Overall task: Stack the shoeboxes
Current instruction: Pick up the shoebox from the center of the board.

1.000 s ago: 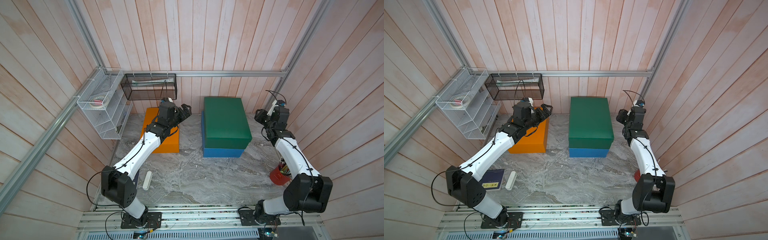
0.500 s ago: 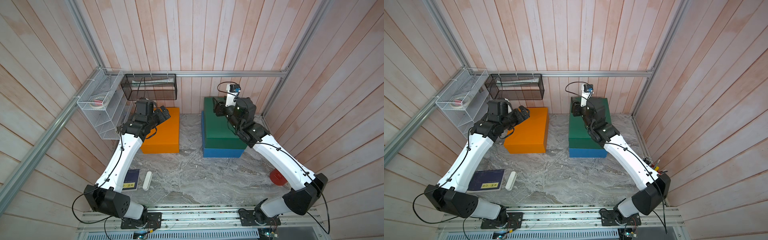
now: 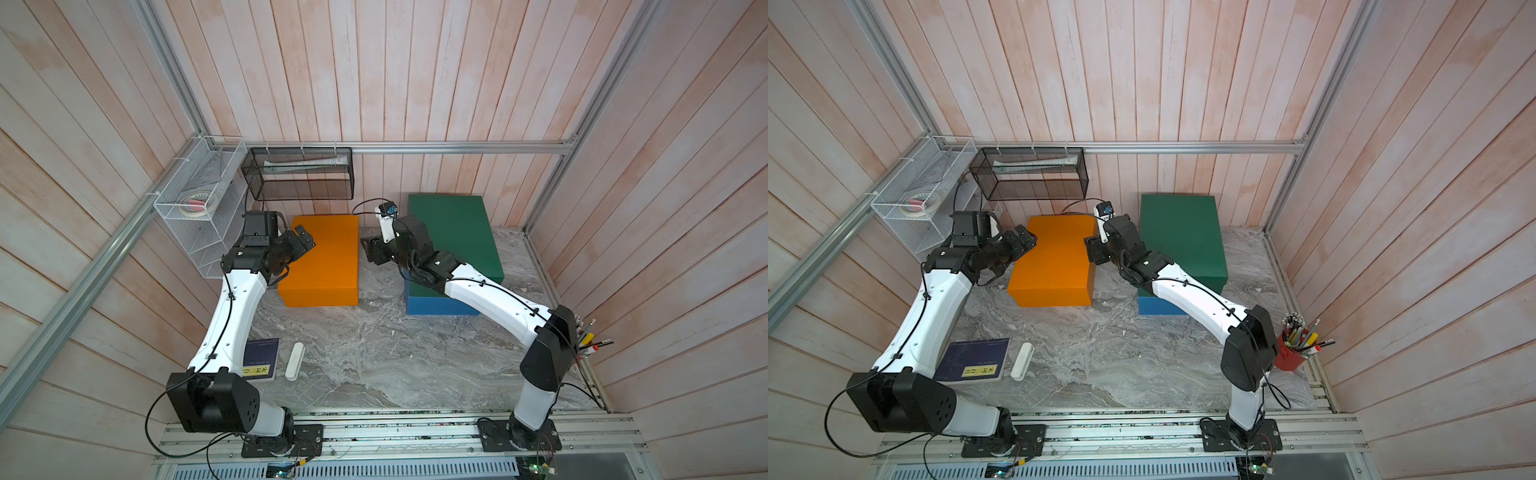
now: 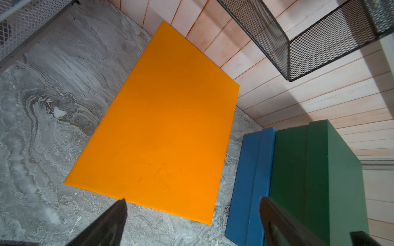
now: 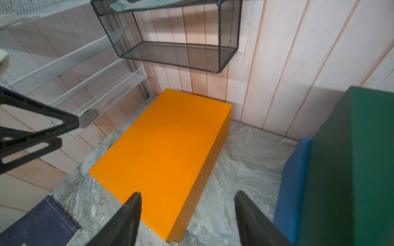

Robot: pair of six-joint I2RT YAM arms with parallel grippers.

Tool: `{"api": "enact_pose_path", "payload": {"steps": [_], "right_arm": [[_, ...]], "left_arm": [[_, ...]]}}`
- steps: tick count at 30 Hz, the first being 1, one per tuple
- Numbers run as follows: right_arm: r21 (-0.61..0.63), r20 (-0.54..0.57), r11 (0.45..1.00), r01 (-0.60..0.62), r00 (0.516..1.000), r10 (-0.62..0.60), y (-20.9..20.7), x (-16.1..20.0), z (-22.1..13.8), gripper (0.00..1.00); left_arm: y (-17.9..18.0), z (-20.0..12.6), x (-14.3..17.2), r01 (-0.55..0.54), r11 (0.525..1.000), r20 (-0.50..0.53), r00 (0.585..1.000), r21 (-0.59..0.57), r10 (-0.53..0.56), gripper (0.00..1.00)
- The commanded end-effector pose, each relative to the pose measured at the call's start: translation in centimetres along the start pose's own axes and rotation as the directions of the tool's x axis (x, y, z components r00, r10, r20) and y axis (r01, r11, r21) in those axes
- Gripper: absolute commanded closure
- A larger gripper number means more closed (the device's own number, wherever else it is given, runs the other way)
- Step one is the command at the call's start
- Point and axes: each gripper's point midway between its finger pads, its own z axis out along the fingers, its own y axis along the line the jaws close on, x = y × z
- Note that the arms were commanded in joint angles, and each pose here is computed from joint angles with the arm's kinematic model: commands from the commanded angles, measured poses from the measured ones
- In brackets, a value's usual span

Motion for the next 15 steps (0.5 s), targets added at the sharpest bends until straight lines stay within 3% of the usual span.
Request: {"api": "enact_pose_path", "payload": {"steps": [1,15], "right_arm": [[-0.090,-0.006,0.994,-0.068,0.998,0.068,2.0,-0.7,0.3,0.31],[-0.151,-0.202,0.964,-0.221,0.961,0.188,6.4,7.2,5.1,0.23]], "left_arm": [[0.8,1.2,0.2,0.002,1.000,-0.045,0.999,0.007,-0.001,0.00],[6.2,5.8,1.6,0.033,0.987,-0.157,0.986,-0.158,-0.058,0.00]]}}
